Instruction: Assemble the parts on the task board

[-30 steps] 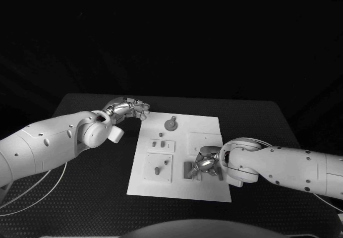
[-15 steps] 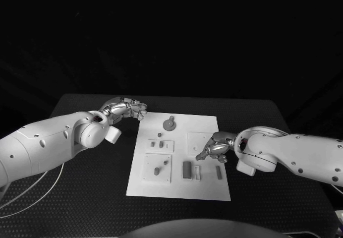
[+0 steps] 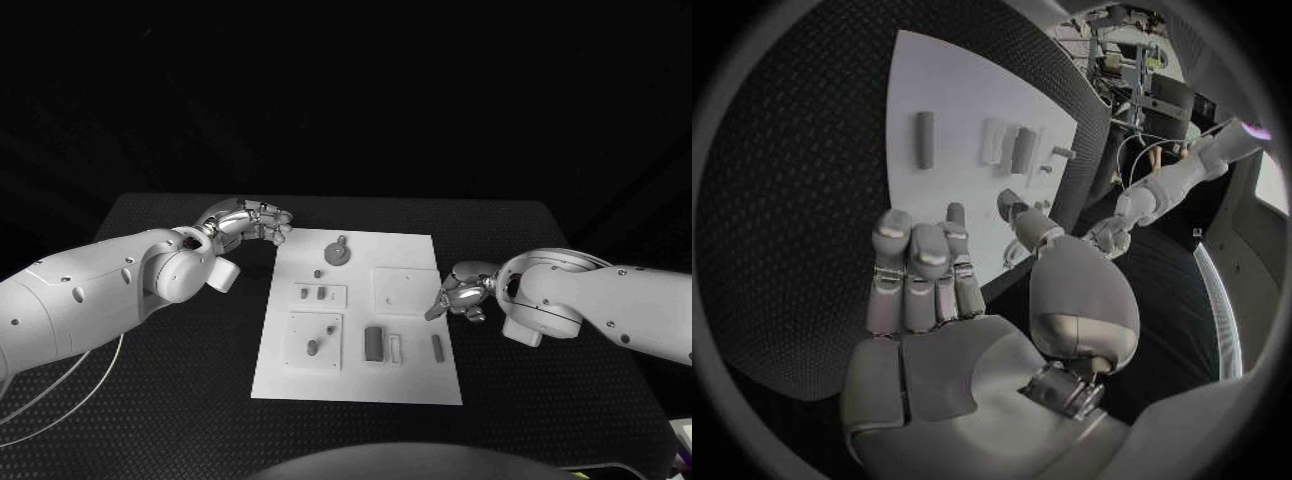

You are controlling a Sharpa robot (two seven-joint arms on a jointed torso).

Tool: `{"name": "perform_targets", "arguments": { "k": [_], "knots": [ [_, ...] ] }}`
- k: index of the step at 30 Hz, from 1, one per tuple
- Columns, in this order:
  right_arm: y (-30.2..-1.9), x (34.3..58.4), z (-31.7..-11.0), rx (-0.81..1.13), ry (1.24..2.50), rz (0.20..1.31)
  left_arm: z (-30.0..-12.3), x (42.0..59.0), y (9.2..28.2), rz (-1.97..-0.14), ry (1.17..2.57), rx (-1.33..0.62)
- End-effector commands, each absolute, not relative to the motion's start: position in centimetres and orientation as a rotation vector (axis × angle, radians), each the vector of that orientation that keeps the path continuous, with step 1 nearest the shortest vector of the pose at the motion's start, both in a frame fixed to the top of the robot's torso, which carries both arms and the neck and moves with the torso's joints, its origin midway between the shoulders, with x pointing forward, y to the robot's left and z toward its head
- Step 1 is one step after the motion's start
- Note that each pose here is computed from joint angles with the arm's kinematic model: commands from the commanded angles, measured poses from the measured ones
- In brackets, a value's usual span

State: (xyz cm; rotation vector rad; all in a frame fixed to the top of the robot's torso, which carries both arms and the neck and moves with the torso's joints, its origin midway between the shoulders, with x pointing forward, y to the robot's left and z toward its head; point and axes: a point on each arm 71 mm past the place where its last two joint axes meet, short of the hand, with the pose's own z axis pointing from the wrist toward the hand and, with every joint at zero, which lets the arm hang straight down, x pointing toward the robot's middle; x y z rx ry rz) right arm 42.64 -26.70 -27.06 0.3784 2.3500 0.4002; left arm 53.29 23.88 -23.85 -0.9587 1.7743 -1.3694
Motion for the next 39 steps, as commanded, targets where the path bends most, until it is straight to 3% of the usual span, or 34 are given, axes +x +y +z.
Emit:
{"name": "perform_targets", "arguments": {
  "k": [1,21,39],
  "knots": [
    [-27.2,42.4,-27.4,0.235,2.388,0.227,-23.7,53.3,23.5,-1.394,1.775,-0.953],
    [-26.0,40.5,-30.3,0.192,2.448,0.195,-23.7,53.2,23.6,-1.395,1.776,-0.953],
    [-25.1,40.1,-31.7,0.121,2.454,0.158,-23.7,53.2,23.6,-1.397,1.779,-0.952]
  ]
}}
